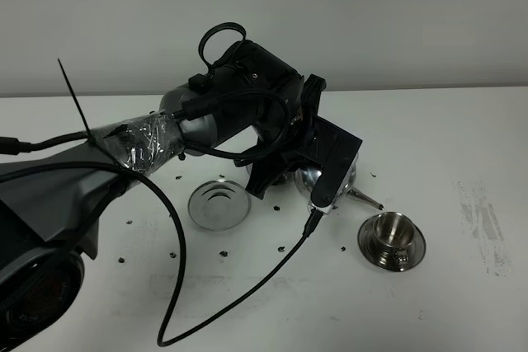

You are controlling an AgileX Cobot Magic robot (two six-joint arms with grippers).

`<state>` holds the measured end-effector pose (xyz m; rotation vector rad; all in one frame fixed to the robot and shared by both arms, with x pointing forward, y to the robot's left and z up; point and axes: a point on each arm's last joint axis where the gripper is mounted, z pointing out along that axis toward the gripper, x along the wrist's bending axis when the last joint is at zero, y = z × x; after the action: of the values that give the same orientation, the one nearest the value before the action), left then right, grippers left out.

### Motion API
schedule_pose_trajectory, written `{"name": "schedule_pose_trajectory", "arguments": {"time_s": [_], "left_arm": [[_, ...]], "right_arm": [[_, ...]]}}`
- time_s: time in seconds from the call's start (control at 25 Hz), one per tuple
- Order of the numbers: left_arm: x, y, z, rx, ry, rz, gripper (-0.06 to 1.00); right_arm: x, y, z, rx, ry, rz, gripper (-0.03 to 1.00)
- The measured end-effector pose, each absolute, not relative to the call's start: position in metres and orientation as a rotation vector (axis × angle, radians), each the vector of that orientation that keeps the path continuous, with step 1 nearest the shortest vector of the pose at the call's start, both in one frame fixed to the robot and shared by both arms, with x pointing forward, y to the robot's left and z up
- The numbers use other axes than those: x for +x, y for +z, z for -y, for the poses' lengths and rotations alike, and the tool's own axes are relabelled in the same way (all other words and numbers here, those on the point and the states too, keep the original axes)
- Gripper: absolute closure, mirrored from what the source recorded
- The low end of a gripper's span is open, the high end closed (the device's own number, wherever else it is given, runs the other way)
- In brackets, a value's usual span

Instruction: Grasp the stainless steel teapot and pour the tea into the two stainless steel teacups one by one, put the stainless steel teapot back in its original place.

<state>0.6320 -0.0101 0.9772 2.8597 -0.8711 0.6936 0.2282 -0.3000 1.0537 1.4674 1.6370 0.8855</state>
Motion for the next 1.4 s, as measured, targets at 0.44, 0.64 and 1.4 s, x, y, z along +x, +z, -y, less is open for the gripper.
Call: {"name": "schedule_pose_trajectory", "arguments": {"time_s": [0.44, 0.64, 1.4], "left_arm": [[0.630, 0.975, 0.016, 2.874, 0.754, 0.964, 0.73], [0.627, 0.976, 0.021, 2.863, 0.788, 1.008, 0.73], [0.622, 0.971, 0.032, 2.867, 0.875, 1.159, 0.73]], "right_arm": [[0.228, 1.054, 0.300, 1.467, 0.886, -1.637, 0.53], [0.228, 1.054, 0.300, 1.467, 0.886, -1.637, 0.53], [0.228, 1.054, 0.300, 1.467, 0.886, -1.637, 0.53]]}}
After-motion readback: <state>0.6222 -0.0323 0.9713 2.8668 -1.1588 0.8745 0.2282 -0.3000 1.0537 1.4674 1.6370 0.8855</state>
